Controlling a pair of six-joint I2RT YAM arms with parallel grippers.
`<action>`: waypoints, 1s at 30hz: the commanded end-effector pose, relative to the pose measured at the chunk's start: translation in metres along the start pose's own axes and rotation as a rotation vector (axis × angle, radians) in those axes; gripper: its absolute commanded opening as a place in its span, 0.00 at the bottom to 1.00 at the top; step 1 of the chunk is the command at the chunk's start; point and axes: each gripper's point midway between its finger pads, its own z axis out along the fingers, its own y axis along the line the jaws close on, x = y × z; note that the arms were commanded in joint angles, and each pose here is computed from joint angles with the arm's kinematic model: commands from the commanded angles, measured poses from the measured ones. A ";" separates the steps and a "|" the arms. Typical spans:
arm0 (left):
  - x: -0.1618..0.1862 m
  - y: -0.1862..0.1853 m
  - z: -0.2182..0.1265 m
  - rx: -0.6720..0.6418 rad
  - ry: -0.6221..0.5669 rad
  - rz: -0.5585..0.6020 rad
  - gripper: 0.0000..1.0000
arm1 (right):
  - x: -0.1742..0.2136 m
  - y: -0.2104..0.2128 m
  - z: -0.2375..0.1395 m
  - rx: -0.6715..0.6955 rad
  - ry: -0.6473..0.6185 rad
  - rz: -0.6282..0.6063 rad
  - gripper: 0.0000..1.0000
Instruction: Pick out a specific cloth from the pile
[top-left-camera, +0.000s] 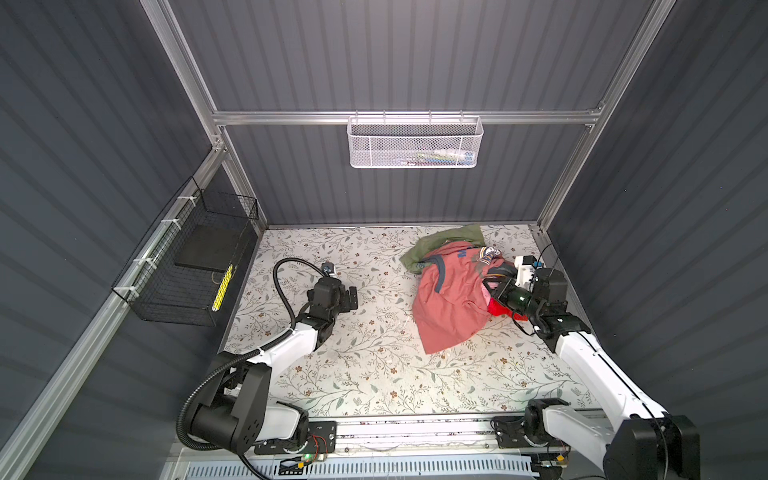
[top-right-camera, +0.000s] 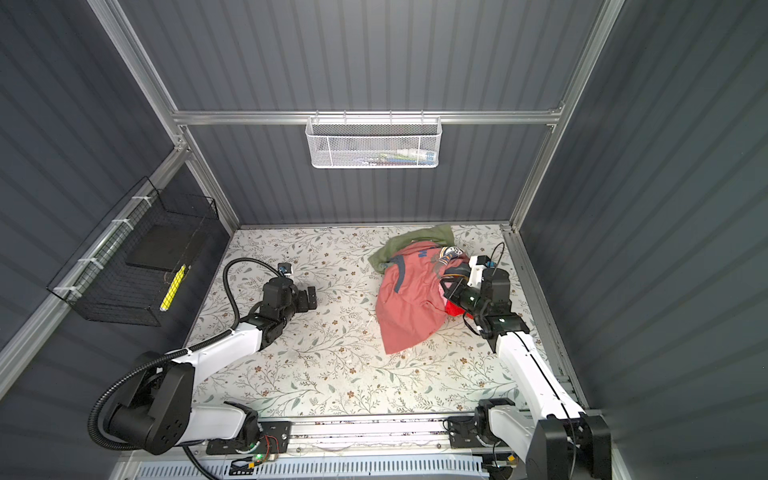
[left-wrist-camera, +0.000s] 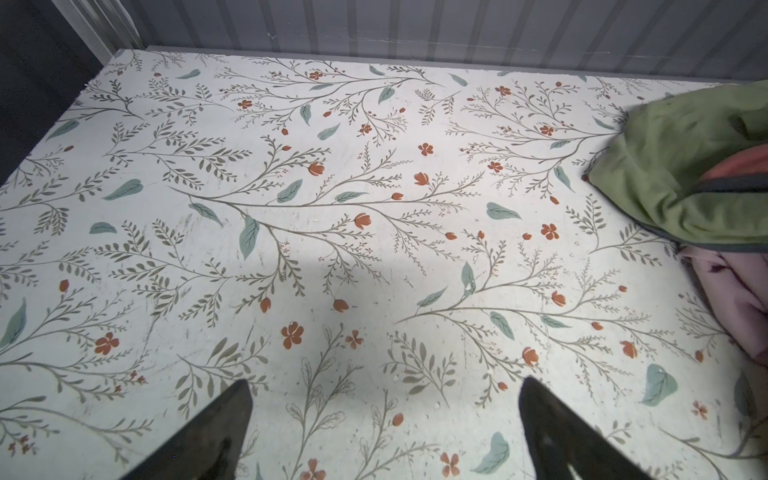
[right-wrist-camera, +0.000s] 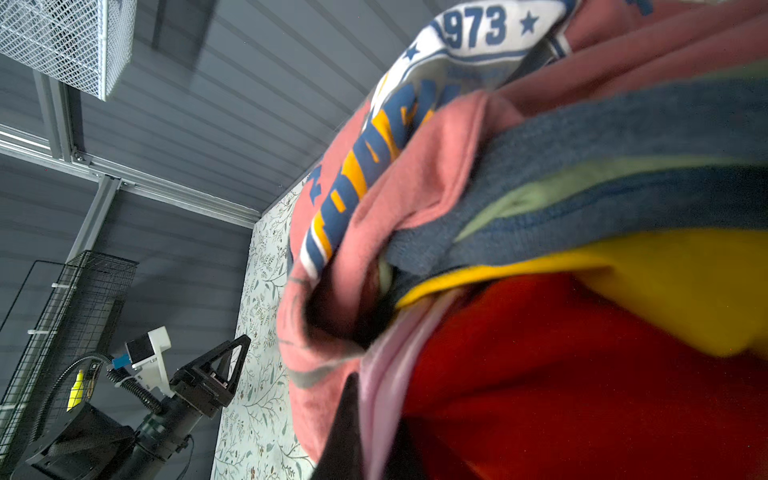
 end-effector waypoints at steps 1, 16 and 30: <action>-0.018 -0.009 -0.002 0.015 -0.028 0.028 1.00 | -0.022 0.038 -0.012 -0.074 -0.037 -0.090 0.00; -0.021 -0.048 0.007 0.124 -0.015 0.074 1.00 | -0.075 0.095 0.000 -0.068 -0.068 -0.268 0.00; -0.010 -0.059 0.013 0.179 0.023 0.086 1.00 | -0.111 0.131 -0.010 0.049 -0.222 -0.420 0.00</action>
